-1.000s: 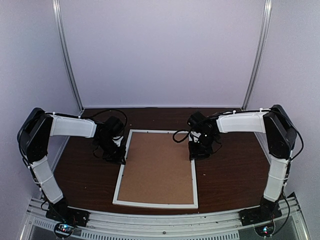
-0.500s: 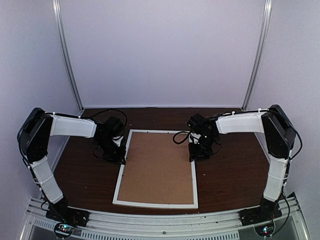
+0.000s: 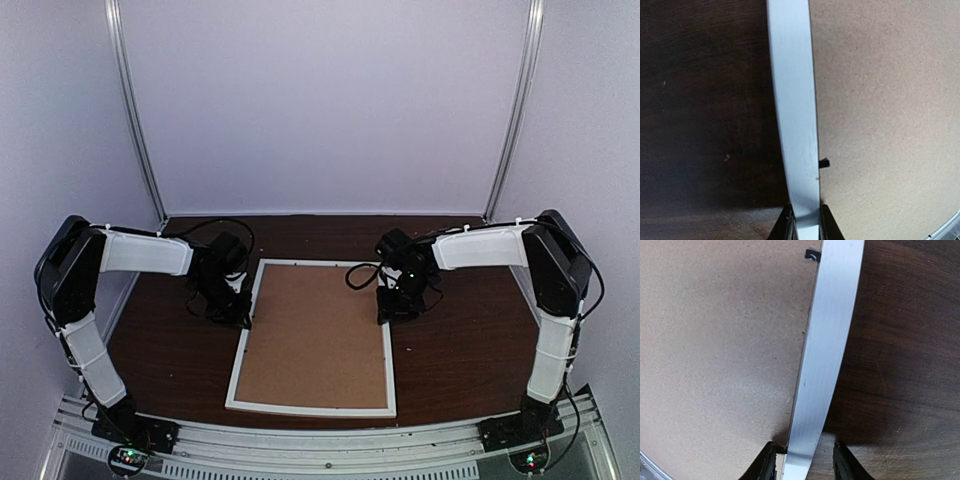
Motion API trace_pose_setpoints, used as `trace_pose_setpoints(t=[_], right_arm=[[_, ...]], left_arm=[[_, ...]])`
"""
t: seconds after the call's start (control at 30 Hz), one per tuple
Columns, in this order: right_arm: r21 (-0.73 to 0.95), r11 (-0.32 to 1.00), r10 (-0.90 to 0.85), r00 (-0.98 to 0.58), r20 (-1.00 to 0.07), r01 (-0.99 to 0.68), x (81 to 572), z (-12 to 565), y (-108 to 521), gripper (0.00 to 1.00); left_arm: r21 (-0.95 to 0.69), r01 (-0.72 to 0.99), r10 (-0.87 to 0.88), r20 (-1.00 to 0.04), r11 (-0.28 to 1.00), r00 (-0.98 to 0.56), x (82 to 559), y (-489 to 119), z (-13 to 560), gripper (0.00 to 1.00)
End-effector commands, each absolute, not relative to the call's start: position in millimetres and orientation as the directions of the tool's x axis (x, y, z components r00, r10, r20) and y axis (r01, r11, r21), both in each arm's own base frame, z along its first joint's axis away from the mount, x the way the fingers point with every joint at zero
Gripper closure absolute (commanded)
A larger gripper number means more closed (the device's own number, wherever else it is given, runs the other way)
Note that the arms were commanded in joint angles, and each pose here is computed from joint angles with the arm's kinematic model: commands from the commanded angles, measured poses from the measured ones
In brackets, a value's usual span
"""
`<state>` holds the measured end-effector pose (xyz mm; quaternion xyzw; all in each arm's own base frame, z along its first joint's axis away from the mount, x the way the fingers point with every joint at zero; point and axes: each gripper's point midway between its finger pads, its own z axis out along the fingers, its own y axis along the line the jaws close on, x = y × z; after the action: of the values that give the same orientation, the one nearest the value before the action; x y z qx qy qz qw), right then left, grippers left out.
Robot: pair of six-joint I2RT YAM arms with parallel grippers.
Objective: Put the photo into the frame
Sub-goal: Press the fastener onto the backboard.
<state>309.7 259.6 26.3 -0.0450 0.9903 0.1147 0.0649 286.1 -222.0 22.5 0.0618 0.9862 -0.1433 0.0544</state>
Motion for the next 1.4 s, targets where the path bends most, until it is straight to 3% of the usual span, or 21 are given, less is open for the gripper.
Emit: trace_pose_setpoints(t=[0.0, 0.33, 1.37], right_arm=[[0.237, 0.966, -0.068, -0.988, -0.136, -0.099, 306.1, 32.4, 256.7, 0.61], [0.324, 0.941, -0.041, -0.982, -0.185, -0.1, 312.7, 64.9, 267.3, 0.61], [0.225, 0.971, -0.061, -0.993, -0.098, -0.081, 302.9, 15.7, 251.2, 0.61]], left_arm=[[-0.292, 0.171, 0.16, -0.061, 0.941, -0.985, 265.4, -229.5, 5.6, 1.0], [-0.289, 0.167, 0.157, -0.059, 0.943, -0.986, 265.2, -228.5, 4.5, 1.0], [-0.291, 0.167, 0.158, -0.054, 0.942, -0.986, 263.5, -228.7, 3.0, 1.0]])
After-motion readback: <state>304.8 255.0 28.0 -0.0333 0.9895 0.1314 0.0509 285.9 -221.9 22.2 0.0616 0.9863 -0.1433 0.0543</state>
